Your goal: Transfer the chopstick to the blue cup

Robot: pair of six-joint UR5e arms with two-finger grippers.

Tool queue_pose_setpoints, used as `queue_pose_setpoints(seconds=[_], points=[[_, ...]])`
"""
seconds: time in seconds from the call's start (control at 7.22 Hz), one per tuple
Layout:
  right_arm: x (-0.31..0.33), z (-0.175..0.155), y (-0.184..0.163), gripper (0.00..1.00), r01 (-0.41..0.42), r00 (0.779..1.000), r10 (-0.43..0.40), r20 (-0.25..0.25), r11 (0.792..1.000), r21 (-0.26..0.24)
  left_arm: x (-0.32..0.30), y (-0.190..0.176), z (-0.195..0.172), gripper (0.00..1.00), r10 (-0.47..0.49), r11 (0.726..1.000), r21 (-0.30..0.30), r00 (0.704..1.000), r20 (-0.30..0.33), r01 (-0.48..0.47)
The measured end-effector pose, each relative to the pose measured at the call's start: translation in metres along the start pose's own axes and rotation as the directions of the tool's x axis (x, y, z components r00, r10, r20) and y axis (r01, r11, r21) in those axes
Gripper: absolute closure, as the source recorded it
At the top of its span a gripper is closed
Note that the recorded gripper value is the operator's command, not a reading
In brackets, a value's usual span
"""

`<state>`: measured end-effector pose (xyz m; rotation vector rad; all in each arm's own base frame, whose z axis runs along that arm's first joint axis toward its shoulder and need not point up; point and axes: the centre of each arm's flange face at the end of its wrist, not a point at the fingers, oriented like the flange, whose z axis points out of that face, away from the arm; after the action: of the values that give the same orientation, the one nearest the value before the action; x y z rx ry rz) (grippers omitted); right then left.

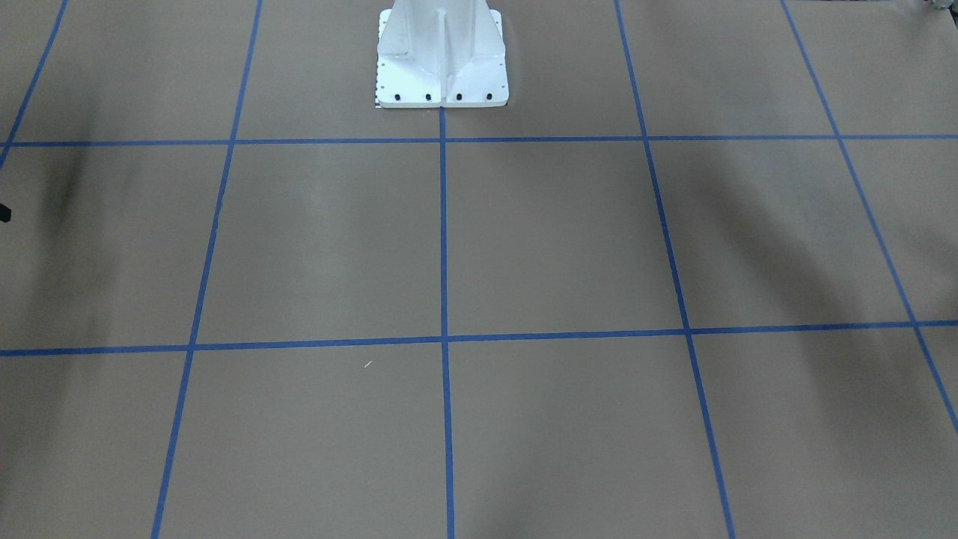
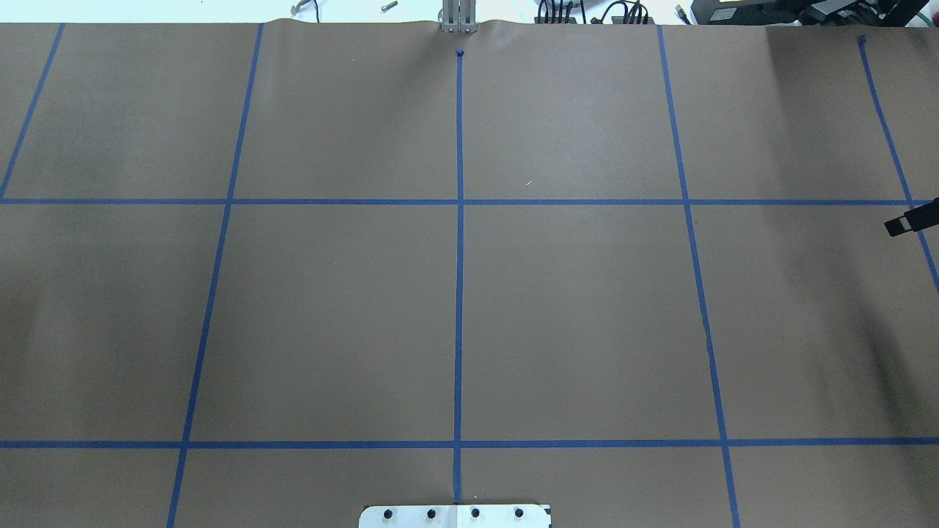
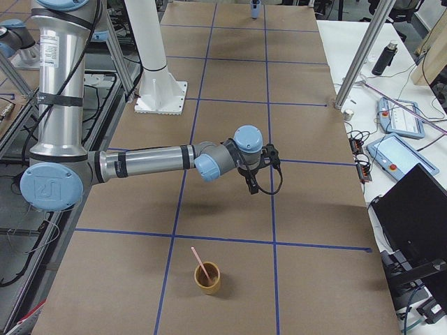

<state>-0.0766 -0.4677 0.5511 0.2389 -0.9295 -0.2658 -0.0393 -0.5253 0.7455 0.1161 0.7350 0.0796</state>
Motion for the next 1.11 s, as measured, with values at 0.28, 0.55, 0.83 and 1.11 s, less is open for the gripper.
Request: queue_pose_setpoints(seconds=[0.28,0.55,0.83,1.11], points=[[0.001,0.001,-0.001,0.00,-0.001,1.000,0.001,0.000,1.000,-0.001,0.094,-0.031,-0.092,1.00,0.002,1.000,-0.012,1.000,-0.019,-0.002],[0.002,0.003,-0.003,0.00,-0.002,1.000,0.002,-0.001,1.000,-0.004,0.232,-0.044,-0.156,1.00,0.042,0.999,-0.010,0.998,-0.047,-0.043],[0.005,0.007,-0.006,0.00,-0.007,1.000,0.007,-0.002,1.000,-0.008,0.392,-0.065,-0.170,1.00,0.065,0.998,0.004,0.993,-0.102,-0.065],[0.009,0.011,-0.010,0.00,-0.012,1.000,0.012,-0.003,1.000,-0.013,0.571,-0.068,-0.149,1.00,0.039,0.999,0.001,0.994,-0.100,-0.039]])
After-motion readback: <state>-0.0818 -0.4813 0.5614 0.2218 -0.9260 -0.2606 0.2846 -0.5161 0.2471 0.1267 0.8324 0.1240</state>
